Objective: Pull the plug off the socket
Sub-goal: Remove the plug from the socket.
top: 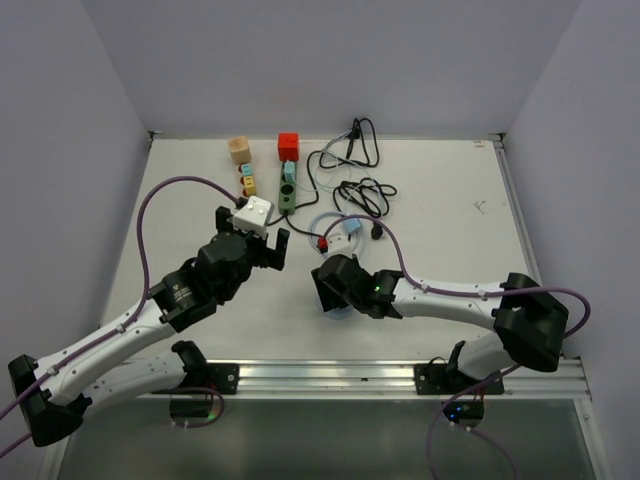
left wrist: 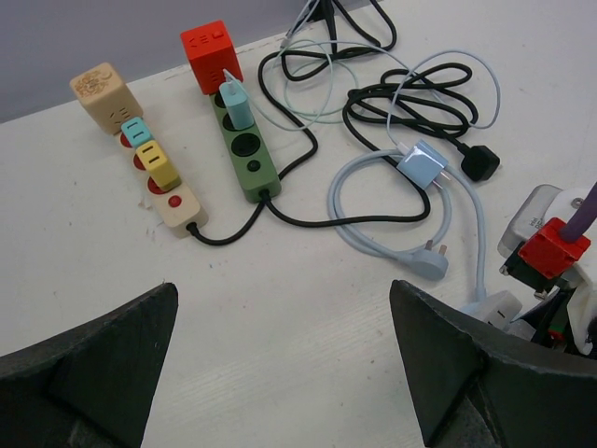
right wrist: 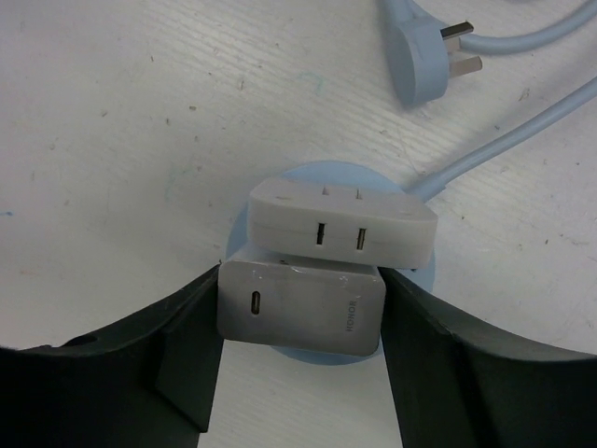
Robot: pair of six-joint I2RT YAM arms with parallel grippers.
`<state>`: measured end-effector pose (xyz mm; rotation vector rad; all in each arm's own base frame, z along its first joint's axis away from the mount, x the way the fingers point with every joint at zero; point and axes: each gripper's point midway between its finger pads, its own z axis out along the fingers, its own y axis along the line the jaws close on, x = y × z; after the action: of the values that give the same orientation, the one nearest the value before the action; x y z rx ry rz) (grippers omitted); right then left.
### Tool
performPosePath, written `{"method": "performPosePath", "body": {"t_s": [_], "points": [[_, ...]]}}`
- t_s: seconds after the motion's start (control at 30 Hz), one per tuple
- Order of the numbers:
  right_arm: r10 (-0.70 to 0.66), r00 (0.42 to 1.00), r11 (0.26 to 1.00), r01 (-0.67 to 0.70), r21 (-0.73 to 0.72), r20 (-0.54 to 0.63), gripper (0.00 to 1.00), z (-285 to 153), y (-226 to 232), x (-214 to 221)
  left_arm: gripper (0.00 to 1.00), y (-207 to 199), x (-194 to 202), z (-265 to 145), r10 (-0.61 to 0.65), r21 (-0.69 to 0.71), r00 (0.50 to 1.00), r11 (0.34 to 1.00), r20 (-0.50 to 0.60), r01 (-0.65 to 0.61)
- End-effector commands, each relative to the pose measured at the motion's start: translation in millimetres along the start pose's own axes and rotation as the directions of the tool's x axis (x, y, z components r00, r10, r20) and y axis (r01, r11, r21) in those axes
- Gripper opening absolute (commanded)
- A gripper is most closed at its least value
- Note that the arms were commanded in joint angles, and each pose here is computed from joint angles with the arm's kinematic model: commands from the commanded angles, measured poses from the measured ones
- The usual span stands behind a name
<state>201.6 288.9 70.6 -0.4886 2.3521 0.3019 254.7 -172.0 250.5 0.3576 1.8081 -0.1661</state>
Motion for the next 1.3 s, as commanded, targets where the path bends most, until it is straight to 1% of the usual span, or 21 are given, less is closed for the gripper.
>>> {"method": "performPosePath", "body": {"t_s": [0.0, 0.03, 0.1, 0.13, 0.17, 0.2, 0.3, 0.4, 0.53, 0.6, 0.7, 0.73, 0.8, 0.87, 0.9, 0.93, 1.07, 1.1, 1.17, 1.2, 1.27], "points": [[0.045, 0.997, 0.999, -0.046, 0.008, 0.068, 0.62, 0.0, 7.1, -22.7, 1.0, 4.7, -9.1, -2.1, -0.011, -0.016, 0.999, 1.0, 0.032, 0.011], [0.051, 0.996, 0.999, -0.051, 0.006, 0.074, 0.51, -1.4, 6.9, -23.8, 1.0, 4.9, -9.4, -2.4, -0.012, -0.016, 0.999, 1.0, 0.033, 0.012], [0.059, 0.995, 0.998, -0.059, 0.008, 0.084, 0.42, -3.5, 5.4, -25.3, 1.0, 4.4, -9.0, -2.1, -0.012, -0.015, 0.999, 1.0, 0.032, 0.013], [0.061, 0.994, 0.998, -0.062, 0.008, 0.086, 0.32, -4.5, 4.9, -25.6, 1.0, 4.7, -9.0, -2.5, -0.011, -0.015, 0.999, 1.0, 0.032, 0.011], [0.068, 0.994, 0.998, -0.069, 0.006, 0.091, 0.27, -6.3, 4.6, -26.8, 1.0, 4.8, -8.7, -2.1, -0.013, -0.016, 0.999, 1.0, 0.03, 0.014], [0.074, 0.992, 0.997, -0.074, -0.002, 0.099, 0.19, -9.2, 4.8, -28.8, 1.0, 3.9, -9.0, -2.5, -0.015, -0.012, 0.999, 1.0, 0.032, 0.016], [0.092, 0.988, 0.996, -0.091, -0.018, 0.12, 0.08, -15.0, 5.1, -33.3, 1.0, -1.3, -8.7, -3.1, -0.042, 0.015, 0.999, 0.999, 0.025, 0.042], [0.117, 0.983, 0.993, -0.114, -0.03, 0.144, 0.02, -18.2, 4.4, -37.8, 0.99, -8.2, -13.1, -4.6, -0.08, 0.051, 0.996, 0.996, 0.031, 0.078], [0.132, 0.979, 0.99, -0.122, -0.072, 0.153, 0.01, -23.3, 1.8, -41.4, 1.0, -17.6, -10.7, -7.8, -0.144, 0.096, 0.99, 0.985, 0.011, 0.142], [0.151, 0.976, 0.987, -0.14, -0.077, 0.158, 0.0, -25.0, -4.0, -43.7, 1.0, -31.4, 3.6, -8.5, -0.197, 0.154, 0.98, 0.968, -0.031, 0.199], [0.188, 0.968, 0.98, -0.172, -0.1, 0.168, 0.0, -30.9, -11.1, -45.9, 0.99, -50.9, 33.5, -8.7, -0.281, 0.225, 0.955, 0.928, -0.094, 0.296], [0.202, 0.965, 0.977, -0.188, -0.1, 0.167, 0.0, -30.9, -14.2, -44.0, 1.0, -56.2, 50.0, -6.6, -0.297, 0.236, 0.947, 0.918, -0.12, 0.318], [0.231, 0.957, 0.97, -0.214, -0.11, 0.176, 0.0, -33.0, -17.9, -47.4, 0.99, -70.6, 66.0, -9.0, -0.345, 0.281, 0.922, 0.88, -0.175, 0.383], [0.245, 0.954, 0.968, -0.23, -0.101, 0.172, 0.0, -30.5, -22.2, -44.2, 0.97, -82.5, 89.9, -10.7, -0.376, 0.321, 0.9, 0.843, -0.221, 0.431], [0.251, 0.952, 0.966, -0.237, -0.099, 0.174, 0.0, -29.5, -23.2, -44.5, 0.92, -87.9, 82.2, -10.9, -0.414, 0.362, 0.891, 0.814, -0.189, 0.455], [0.256, 0.952, 0.965, -0.242, -0.1, 0.166, 0.0, -28.1, -23.0, -42.0, 0.9, -90.6, 101.4, -11.8, -0.423, 0.362, 0.878, 0.801, -0.222, 0.477], [0.268, 0.952, 0.961, -0.253, -0.113, 0.148, 0.0, -23.7, -20.6, -39.4, 0.76, -104.1, 113.0, -19.8, -0.467, 0.449, 0.854, 0.728, -0.23, 0.519], [0.27, 0.952, 0.96, -0.254, -0.117, 0.143, 0.0, -22.5, -19.1, -38.6, 0.67, -105.9, 113.1, -21.3, -0.473, 0.466, 0.852, 0.715, -0.225, 0.521], [0.27, 0.954, 0.959, -0.254, -0.125, 0.133, 0.0, -21.6, -16.9, -37.4, 0.57, -108.0, 112.9, -21.6, -0.487, 0.49, 0.849, 0.7, -0.205, 0.52], [0.269, 0.954, 0.959, -0.253, -0.125, 0.131, 0.0, -19.7, -16.3, -36.6, 0.47, -109.0, 112.4, -20.0, -0.491, 0.493, 0.848, 0.697, -0.202, 0.521], [0.264, 0.957, 0.959, -0.248, -0.135, 0.12, 0.0, -18.6, -13.6, -35.1, 0.39, -110.6, 115.7, -17.2, -0.484, 0.489, 0.85, 0.701, -0.206, 0.518]]}}
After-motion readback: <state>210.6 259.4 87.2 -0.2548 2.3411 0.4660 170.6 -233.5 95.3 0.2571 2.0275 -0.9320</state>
